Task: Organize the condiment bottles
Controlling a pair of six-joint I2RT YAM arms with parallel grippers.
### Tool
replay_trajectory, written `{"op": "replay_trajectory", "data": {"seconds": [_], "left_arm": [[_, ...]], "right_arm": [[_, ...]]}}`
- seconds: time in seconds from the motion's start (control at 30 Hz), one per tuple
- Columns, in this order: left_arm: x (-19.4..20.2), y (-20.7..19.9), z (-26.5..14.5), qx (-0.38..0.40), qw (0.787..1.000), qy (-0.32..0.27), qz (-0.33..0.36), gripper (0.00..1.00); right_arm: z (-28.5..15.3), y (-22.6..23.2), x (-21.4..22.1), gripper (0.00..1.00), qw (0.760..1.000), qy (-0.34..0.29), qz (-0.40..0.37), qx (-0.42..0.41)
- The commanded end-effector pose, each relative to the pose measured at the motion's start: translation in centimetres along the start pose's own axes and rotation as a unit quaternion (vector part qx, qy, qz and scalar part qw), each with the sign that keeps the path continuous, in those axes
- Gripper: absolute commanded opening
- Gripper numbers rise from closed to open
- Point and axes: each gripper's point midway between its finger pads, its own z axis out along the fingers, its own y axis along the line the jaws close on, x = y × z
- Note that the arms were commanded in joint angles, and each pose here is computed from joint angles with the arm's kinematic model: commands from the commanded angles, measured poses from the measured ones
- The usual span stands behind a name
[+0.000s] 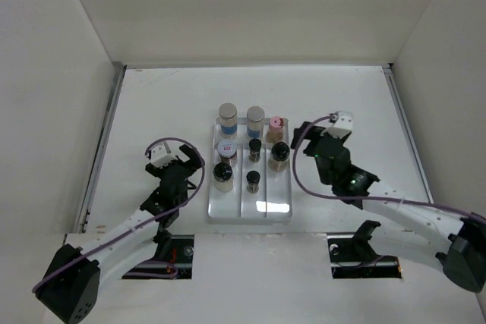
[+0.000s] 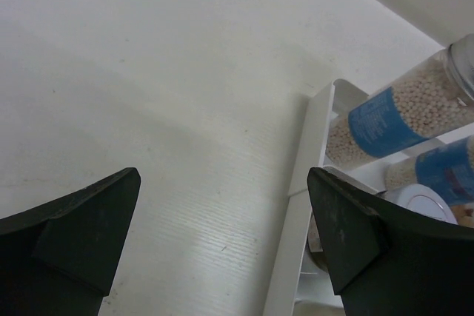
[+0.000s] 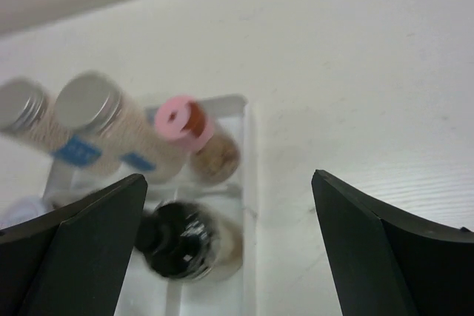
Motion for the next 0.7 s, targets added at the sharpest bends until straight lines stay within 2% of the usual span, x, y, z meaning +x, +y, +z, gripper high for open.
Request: {"op": "replay_trajectory", "data": {"seconds": [0.0,0.07,0.23,0.4,0.67], "left_arm": [[-1.3,-0.9,0.7,-0.022,1.0,-0.002,-0.008,1.0],[-0.9,-1.2,1.0,-0.029,1.0,0.011,0.004,1.0],[-0.6,-1.2,1.4,-0.036,0.999,0.018,0.004,1.0],[-1.7,-1.0,1.1,-0.034,0.999,0.004,-0.012,1.0],[-1.2,-1.3,1.1,-0.032,0.999,0.015,-0.007,1.0]], "right_arm": [[0.5,-4.8,-2.0,1.0,0.995,-0.051,0.072,0.054],[0.9,-7.3,-1.8,1.0,0.99,-0.06,0.108,0.07],[2.1,-10.7,0.3,1.0,0.985,-0.042,0.138,0.09],[2.3,-11.2,1.8,1.0,0.984,-0.028,0.149,0.092],[2.0,-11.4,1.7,1.0,0.984,-0.035,0.15,0.09]]}}
